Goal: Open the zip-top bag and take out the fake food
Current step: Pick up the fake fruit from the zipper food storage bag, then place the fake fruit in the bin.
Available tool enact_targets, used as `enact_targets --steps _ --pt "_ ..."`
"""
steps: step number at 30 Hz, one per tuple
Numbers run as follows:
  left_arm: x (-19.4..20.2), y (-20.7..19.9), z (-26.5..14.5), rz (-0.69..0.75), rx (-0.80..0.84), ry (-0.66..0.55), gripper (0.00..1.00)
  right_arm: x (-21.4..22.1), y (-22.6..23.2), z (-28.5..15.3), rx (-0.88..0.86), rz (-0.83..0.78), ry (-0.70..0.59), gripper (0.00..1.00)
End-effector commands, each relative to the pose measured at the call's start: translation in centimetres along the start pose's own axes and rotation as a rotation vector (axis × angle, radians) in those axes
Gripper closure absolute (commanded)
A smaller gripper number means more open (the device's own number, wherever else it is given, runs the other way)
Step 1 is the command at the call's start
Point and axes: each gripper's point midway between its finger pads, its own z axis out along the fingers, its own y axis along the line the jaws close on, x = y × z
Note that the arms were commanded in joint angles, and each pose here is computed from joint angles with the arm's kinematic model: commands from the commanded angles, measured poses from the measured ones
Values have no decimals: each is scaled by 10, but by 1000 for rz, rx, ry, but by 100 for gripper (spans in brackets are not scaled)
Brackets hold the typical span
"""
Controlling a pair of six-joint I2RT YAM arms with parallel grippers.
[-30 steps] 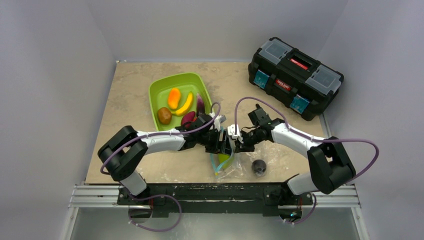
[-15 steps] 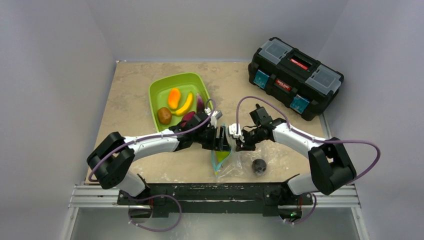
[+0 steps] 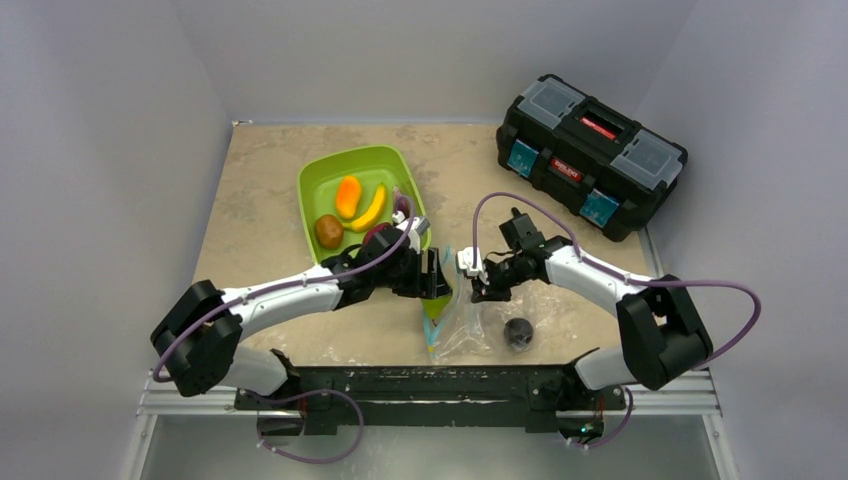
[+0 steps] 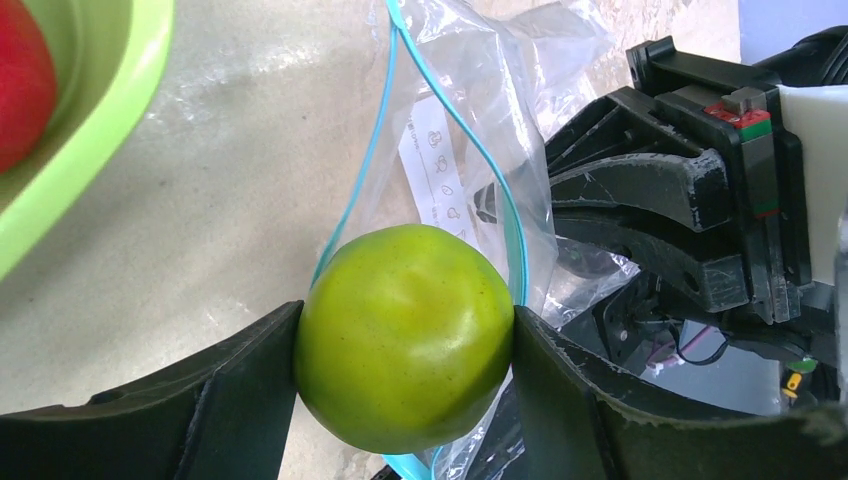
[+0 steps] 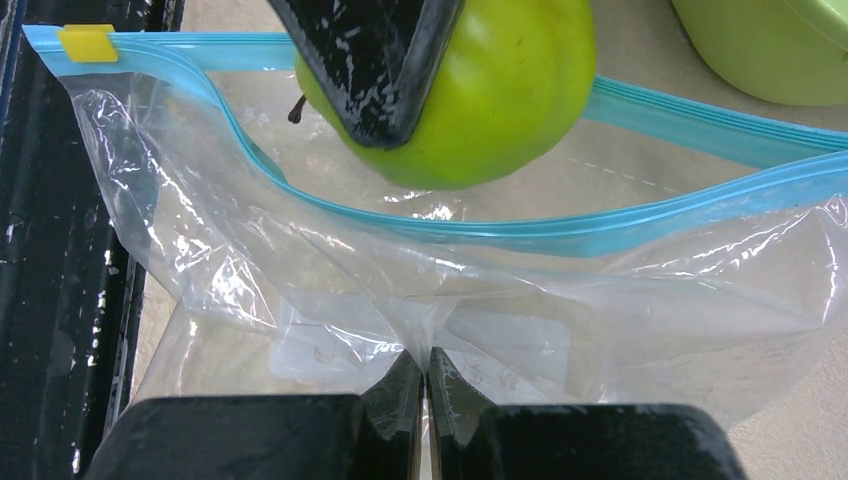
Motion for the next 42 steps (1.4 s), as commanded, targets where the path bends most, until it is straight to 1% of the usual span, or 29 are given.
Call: enact_targets --steps 1,11,13,22,26,28,32,37,42 --pt "-15 1 -12 24 -25 -88 100 -16 -3 -7 14 -45 -52 97" --pt "-28 12 -35 23 -75 -168 100 -17 -3 -8 16 -49 -54 97" --pt "-33 19 -40 18 -109 -199 100 -17 -3 -8 16 -49 -54 97" --pt "-51 38 -69 2 -168 -289 100 -18 -3 -9 18 -52 -56 98" --pt "-62 47 -83 -19 -181 -329 100 -18 -3 -9 18 -51 -55 97" --pt "-76 58 -99 -34 -201 -376 100 -18 -3 -9 17 -51 -55 97" --pt "-90 75 -117 -46 -275 -415 100 -18 -3 -9 17 -51 -55 97" --pt "-105 99 -129 -73 -342 -428 100 -17 -3 -10 20 -50 -56 97" --pt "-120 115 -136 -86 -372 -404 100 -17 -3 -9 16 -49 -54 97"
